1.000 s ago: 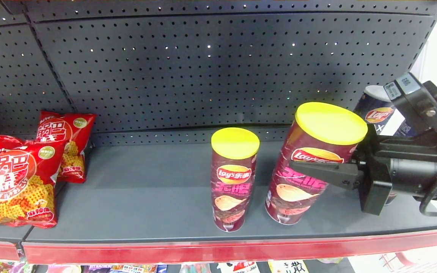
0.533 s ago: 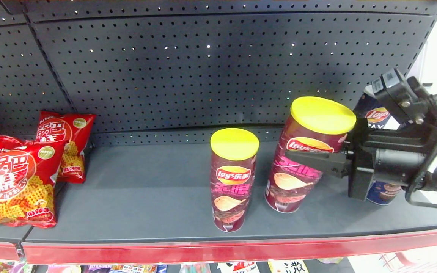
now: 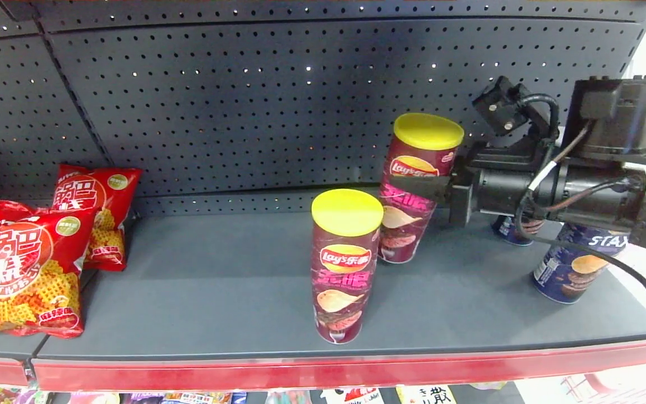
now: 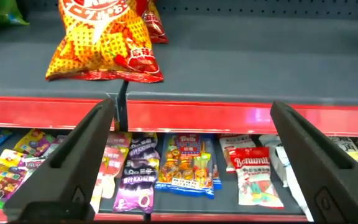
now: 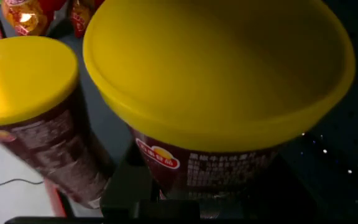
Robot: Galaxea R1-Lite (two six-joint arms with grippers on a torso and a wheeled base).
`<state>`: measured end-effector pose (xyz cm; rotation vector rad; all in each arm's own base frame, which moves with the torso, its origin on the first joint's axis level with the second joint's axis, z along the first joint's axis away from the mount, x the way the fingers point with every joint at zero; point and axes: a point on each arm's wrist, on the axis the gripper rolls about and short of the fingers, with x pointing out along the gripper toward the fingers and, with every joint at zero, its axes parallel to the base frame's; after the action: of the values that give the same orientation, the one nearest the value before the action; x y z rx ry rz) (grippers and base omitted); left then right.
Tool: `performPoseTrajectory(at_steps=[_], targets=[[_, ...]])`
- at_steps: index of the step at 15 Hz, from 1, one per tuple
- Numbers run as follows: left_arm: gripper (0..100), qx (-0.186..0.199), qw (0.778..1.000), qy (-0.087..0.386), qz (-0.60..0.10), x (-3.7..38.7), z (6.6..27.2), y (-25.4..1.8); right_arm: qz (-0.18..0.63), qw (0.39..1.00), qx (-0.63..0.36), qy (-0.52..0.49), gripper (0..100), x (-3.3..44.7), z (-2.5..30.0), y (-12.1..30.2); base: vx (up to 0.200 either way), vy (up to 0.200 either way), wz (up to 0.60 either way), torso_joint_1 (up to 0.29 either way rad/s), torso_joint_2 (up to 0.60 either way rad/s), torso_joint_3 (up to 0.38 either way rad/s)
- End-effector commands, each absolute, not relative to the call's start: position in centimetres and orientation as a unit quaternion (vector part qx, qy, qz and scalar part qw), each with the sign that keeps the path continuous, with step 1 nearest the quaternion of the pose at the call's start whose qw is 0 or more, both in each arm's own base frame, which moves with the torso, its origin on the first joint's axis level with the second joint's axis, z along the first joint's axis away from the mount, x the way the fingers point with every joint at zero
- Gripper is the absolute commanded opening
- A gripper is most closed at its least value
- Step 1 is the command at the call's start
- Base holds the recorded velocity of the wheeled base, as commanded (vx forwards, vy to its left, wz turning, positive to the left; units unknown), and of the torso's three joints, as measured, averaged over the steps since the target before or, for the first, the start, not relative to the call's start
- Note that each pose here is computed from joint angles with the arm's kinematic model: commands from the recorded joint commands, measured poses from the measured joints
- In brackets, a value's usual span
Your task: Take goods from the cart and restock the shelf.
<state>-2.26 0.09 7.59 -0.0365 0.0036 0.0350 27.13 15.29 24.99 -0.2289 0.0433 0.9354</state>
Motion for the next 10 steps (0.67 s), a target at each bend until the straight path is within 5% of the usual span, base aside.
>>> performPoseTrajectory(at_steps=[1, 10], targets=[[100, -0.018, 1.000, 0.004, 0.018, -2.2, 7.6, 0.1, 0.440, 0.891, -0.109, 0.037, 0, 32.4, 22.7, 16.4, 0.000, 0.000, 0.00, 0.000, 0.00, 0.000], [100, -0.018, 1.000, 0.004, 0.018, -2.2, 7.6, 0.1, 0.581, 0.808, -0.097, 0.026, 0, 38.3, 19.9, 18.7, 0.000, 0.000, 0.00, 0.000, 0.00, 0.000]])
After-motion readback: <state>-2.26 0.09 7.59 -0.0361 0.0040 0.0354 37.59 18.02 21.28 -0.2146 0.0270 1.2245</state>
